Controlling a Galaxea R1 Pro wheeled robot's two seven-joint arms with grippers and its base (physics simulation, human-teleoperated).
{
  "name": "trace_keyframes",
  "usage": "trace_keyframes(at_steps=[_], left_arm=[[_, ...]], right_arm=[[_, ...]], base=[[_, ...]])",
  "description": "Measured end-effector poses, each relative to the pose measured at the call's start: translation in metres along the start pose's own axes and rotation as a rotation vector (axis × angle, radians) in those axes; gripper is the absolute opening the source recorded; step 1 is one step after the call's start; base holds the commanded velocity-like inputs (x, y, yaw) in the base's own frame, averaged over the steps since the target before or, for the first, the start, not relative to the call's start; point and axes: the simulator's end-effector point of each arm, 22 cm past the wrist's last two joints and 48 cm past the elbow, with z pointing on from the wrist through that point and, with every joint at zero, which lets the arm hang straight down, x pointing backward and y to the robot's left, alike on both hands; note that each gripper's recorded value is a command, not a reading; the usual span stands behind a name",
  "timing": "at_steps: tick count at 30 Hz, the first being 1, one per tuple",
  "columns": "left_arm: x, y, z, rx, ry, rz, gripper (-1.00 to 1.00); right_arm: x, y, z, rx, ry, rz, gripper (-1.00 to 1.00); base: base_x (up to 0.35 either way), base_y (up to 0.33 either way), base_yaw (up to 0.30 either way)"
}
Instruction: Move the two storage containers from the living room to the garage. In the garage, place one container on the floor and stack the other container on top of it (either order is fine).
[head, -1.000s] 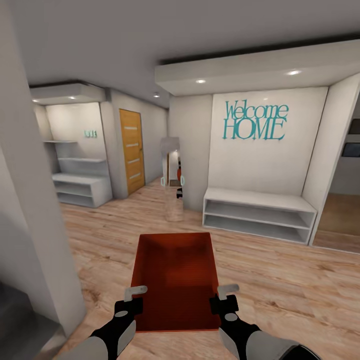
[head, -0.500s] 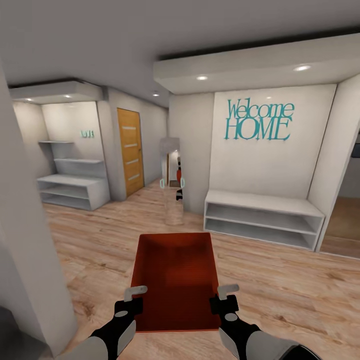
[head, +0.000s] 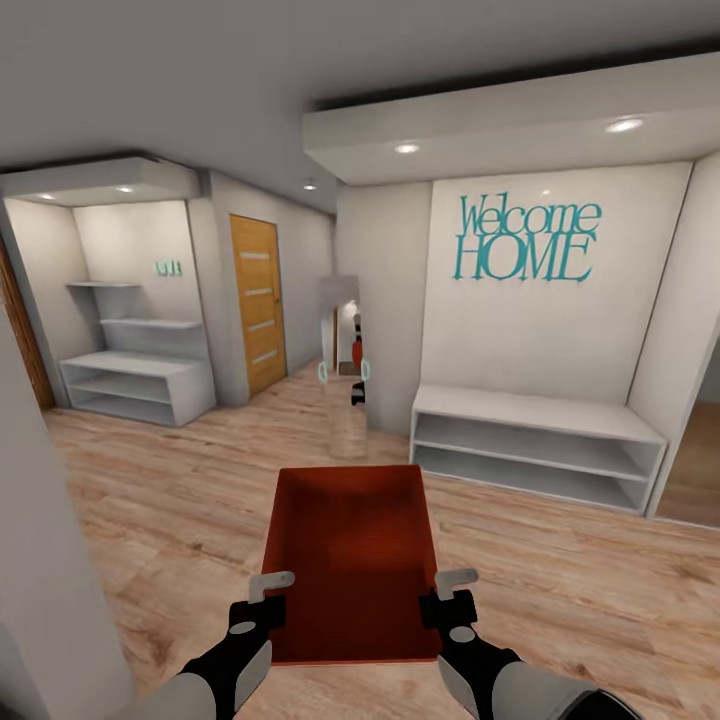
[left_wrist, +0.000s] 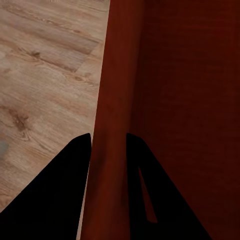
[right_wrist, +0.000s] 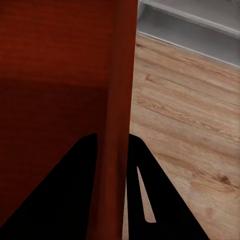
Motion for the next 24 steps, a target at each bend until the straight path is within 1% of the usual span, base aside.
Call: trace_keyframes(at_steps=[24], left_arm=[[0.0, -0.0001, 0.0, 0.0, 0.0, 0.0, -1.0]], right_arm=[[0.0002, 0.0, 0.0, 0.0, 0.0, 0.0, -1.0]], base=[[0.322, 0.0, 0.0]])
